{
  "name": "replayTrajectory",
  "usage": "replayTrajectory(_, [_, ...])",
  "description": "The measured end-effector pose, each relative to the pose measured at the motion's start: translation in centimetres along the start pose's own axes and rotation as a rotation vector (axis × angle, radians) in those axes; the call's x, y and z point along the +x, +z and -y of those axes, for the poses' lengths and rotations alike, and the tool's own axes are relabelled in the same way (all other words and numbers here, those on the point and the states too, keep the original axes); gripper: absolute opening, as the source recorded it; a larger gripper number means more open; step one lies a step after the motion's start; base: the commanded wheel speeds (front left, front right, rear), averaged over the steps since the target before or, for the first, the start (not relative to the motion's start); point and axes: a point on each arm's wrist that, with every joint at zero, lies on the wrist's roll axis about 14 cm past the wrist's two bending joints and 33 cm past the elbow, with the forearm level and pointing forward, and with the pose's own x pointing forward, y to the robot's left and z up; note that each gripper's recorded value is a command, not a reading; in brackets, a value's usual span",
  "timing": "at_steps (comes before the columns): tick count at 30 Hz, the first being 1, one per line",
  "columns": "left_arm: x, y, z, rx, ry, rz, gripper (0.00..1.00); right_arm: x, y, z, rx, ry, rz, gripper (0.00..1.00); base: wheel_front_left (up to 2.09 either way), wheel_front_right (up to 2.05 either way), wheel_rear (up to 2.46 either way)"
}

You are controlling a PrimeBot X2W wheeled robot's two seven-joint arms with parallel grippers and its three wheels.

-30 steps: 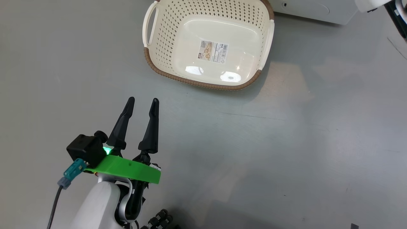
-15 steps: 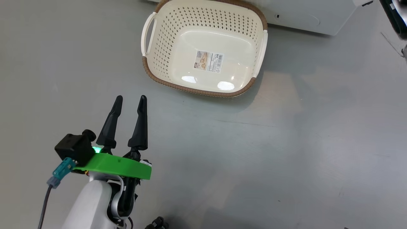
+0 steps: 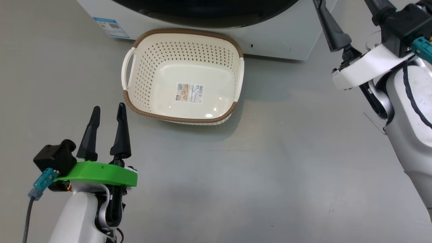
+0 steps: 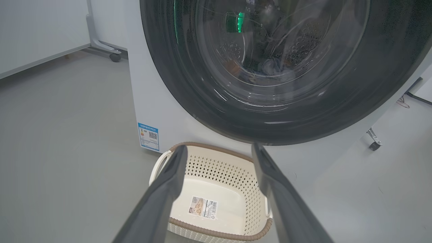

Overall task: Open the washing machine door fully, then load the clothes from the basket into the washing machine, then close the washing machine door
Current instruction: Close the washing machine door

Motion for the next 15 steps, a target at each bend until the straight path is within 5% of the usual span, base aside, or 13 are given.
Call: replayTrajectory(15, [-1.9,1.0,3.5,0.031,-0.121,0.016,1.0,-11.7,4.2,2.9,-0.056,-0.254,-0.052,1.0,0.0,0.0,0.0])
